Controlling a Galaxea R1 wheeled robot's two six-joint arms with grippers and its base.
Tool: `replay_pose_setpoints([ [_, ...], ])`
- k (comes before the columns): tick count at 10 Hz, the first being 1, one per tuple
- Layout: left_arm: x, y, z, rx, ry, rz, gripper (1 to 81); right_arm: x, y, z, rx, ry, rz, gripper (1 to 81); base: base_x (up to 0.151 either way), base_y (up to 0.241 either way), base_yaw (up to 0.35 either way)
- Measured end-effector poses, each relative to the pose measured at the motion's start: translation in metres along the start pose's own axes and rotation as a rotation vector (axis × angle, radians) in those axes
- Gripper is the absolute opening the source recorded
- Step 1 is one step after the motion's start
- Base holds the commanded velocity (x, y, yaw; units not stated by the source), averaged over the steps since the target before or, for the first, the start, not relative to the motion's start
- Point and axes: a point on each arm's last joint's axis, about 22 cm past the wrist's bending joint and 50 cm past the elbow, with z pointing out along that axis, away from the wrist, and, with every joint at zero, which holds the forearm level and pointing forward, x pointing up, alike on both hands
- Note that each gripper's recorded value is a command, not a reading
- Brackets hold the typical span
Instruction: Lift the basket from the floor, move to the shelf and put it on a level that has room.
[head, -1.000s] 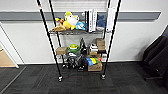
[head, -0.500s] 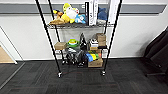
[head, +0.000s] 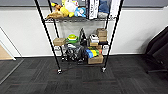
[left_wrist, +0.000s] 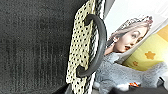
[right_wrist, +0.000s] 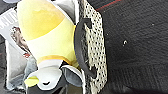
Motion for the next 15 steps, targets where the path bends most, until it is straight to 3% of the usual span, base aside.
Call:
replay_pose_setpoints([
  [4, 0.032, 0.008, -0.005, -0.011, 0.025, 0.013, 81.1, 0.023, -0.015, 0.003, 0.034, 0.017, -0.003, 81.1, 0.000, 0.000, 0.000],
  [7, 0.042, 0.000, 0.013, -0.014, 0.053, 0.028, 81.1, 0.042, -0.014, 0.023, 0.052, 0.040, -0.018, 81.1, 0.000, 0.000, 0.000],
  [11, 0.029, -0.010, 0.038, -0.017, -0.010, 0.012, 81.1, 0.031, -0.019, 0.052, 0.064, -0.005, 0.000, 81.1, 0.000, 0.000, 0.000],
  [15, 0.041, -0.003, 0.036, -0.024, -0.006, 0.021, 81.1, 0.050, -0.029, 0.055, 0.070, 0.017, -0.001, 81.1, 0.000, 0.000, 0.000],
])
